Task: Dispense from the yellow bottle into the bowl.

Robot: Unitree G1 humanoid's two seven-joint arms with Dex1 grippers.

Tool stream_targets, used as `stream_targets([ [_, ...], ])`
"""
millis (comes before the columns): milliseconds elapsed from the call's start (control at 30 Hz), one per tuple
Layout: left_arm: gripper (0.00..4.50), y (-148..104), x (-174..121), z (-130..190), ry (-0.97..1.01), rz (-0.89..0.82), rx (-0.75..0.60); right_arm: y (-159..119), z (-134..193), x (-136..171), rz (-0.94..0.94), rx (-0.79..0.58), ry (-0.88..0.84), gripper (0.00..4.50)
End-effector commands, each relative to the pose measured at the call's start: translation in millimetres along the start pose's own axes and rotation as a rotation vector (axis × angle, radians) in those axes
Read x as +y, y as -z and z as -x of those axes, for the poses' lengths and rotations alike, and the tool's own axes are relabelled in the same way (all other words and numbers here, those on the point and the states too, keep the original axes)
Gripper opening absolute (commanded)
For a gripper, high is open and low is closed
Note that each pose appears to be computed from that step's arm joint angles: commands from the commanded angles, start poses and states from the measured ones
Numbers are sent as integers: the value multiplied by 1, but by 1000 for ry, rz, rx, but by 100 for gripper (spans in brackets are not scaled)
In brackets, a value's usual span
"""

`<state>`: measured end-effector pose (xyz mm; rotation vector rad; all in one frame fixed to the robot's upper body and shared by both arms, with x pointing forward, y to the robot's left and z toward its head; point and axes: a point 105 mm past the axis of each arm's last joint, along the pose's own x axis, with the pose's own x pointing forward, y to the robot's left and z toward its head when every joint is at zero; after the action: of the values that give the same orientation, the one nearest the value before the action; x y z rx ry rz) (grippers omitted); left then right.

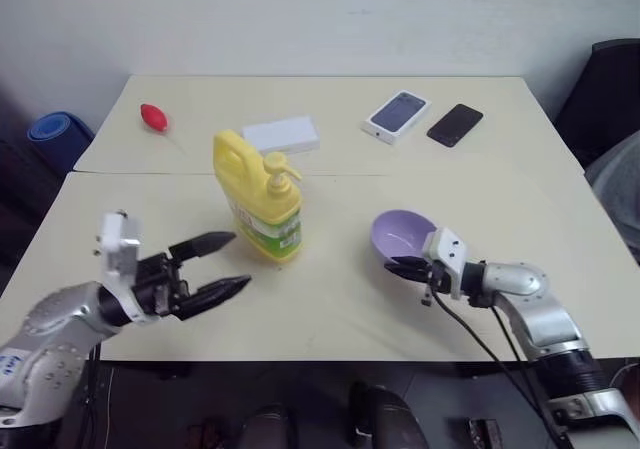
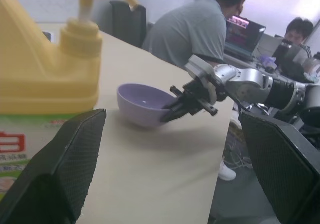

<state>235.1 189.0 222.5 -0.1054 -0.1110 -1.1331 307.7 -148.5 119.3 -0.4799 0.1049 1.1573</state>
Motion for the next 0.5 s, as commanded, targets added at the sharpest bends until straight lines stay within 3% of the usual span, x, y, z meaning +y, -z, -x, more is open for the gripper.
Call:
stream_targets([
  [33, 450, -48, -10, -9, 57, -133, -60, -47, 7, 6, 128, -63, -102, 2],
  [133, 396, -74, 2, -22, 62, -249, -73, -70, 4, 16, 236, -27, -195, 0],
  [300, 238, -91, 28, -49, 105, -302, -78, -93, -10, 23, 282, -31, -250, 0],
  [500, 56, -81, 59, -80, 114, -329, 4, -101, -20, 31, 298, -25, -300, 0],
])
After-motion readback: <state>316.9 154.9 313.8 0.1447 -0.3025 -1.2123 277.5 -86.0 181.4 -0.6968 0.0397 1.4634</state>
